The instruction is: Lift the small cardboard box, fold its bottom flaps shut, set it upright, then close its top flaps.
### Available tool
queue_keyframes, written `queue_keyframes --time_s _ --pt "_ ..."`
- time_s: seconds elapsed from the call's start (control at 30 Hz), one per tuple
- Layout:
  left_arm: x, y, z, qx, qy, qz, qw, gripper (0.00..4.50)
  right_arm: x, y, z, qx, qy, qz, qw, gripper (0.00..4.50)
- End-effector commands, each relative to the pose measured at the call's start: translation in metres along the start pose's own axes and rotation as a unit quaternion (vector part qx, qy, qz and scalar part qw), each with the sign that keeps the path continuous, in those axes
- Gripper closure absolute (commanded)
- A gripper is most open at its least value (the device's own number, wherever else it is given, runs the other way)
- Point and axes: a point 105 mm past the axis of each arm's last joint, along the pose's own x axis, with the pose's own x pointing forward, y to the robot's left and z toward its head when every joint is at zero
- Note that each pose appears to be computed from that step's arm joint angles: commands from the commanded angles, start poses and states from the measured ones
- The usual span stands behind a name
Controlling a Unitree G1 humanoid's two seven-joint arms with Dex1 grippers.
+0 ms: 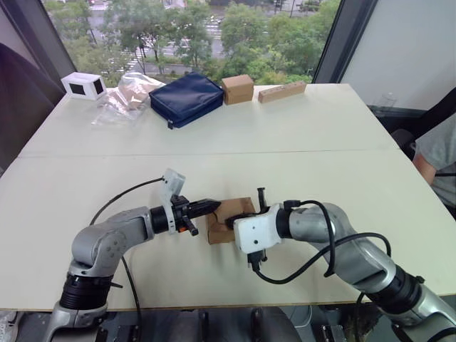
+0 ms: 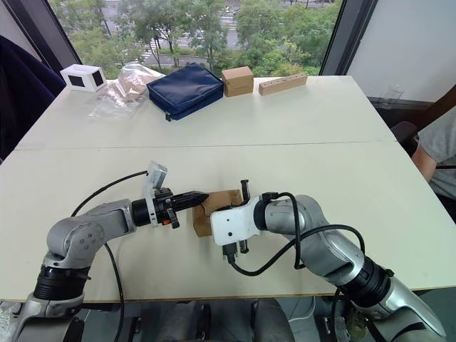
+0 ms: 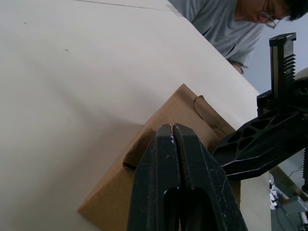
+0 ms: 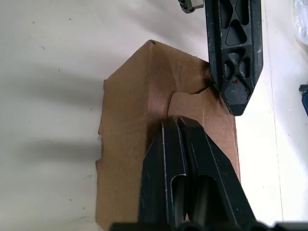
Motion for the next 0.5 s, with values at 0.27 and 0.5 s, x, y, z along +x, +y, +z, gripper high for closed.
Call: queue_keyframes --time_s 0.27,0.5 --pt "0.0003 -0.0050 0.0007 0.004 -0.002 -0.009 1.000 4.47 0.0082 -0.0022 -0.0236 0.001 0.052 -0.011 0.999 4.50" --pt "0.0005 -0.0045 0.0015 0.010 -0.005 -0.007 1.000 4.47 0.0049 -0.0063 -0.0206 -0.005 0.049 -0.018 0.999 4.50"
